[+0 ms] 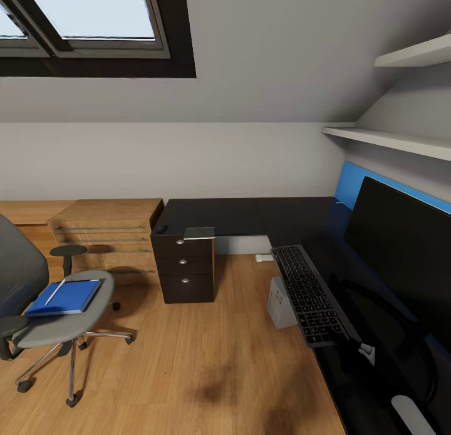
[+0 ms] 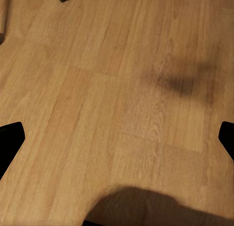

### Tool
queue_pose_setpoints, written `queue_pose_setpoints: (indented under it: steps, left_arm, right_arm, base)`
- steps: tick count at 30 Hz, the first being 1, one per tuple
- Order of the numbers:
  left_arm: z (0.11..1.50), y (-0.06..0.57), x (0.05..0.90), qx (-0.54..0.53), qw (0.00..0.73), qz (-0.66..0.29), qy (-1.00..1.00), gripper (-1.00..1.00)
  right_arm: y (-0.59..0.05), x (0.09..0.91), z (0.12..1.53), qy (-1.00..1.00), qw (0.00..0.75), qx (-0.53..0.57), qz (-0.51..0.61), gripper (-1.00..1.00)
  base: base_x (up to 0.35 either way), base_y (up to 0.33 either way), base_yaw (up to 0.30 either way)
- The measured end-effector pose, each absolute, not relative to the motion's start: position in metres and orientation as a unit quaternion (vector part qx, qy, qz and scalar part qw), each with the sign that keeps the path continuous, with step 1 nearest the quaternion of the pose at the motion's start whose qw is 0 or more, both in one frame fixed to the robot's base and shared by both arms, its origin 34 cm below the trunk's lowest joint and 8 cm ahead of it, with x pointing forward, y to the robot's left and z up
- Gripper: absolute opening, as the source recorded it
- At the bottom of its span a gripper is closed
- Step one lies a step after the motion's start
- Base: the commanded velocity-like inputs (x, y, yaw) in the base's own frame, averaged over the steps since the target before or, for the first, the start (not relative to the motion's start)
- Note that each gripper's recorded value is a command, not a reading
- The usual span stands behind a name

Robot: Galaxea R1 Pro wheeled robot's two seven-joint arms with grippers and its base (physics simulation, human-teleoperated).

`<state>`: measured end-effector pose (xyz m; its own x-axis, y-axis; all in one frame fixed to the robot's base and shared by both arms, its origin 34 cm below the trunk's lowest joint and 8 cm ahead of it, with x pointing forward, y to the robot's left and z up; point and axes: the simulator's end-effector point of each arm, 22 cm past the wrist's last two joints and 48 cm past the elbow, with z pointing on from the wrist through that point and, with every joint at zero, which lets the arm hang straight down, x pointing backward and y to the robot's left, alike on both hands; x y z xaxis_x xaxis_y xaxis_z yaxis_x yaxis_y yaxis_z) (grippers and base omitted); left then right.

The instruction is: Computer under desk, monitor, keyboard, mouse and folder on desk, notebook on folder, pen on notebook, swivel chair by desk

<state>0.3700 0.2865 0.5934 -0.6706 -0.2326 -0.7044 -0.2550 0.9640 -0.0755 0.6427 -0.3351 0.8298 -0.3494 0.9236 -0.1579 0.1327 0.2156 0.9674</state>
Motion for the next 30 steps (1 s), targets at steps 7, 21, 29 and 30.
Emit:
queue_pose_setpoints:
  steps: [7,21,29,30]
  left_arm:
    - [0.5933,0.2865,0.3700,-0.133,0.383,0.015,0.914,1.00]
    - [0.5932,0.2865,0.3699,-0.133,0.383,0.015,0.914,1.00]
    - [0.5930,0.2865,0.3700,-0.134,0.383,0.015,0.914,1.00]
    - [0.5930,0.2865,0.3700,-0.134,0.383,0.015,0.914,1.00]
  right_arm:
    - [-0.3339,0.6431,0.8321,0.660,0.412,0.397,0.488,-1.00]
    - [-0.3348,0.6424,0.8313,0.661,0.412,0.396,0.487,-1.00]
    - [-0.3329,0.6427,0.8310,0.659,0.411,0.397,0.489,-1.00]
    - [-0.3328,0.6426,0.8308,0.660,0.411,0.397,0.489,-1.00]
  base:
    - [0.000,0.000,0.000]
    - [0.000,0.000,0.000]
    - [-0.112,-0.075,0.000]
    - [-0.245,-0.158,0.000]
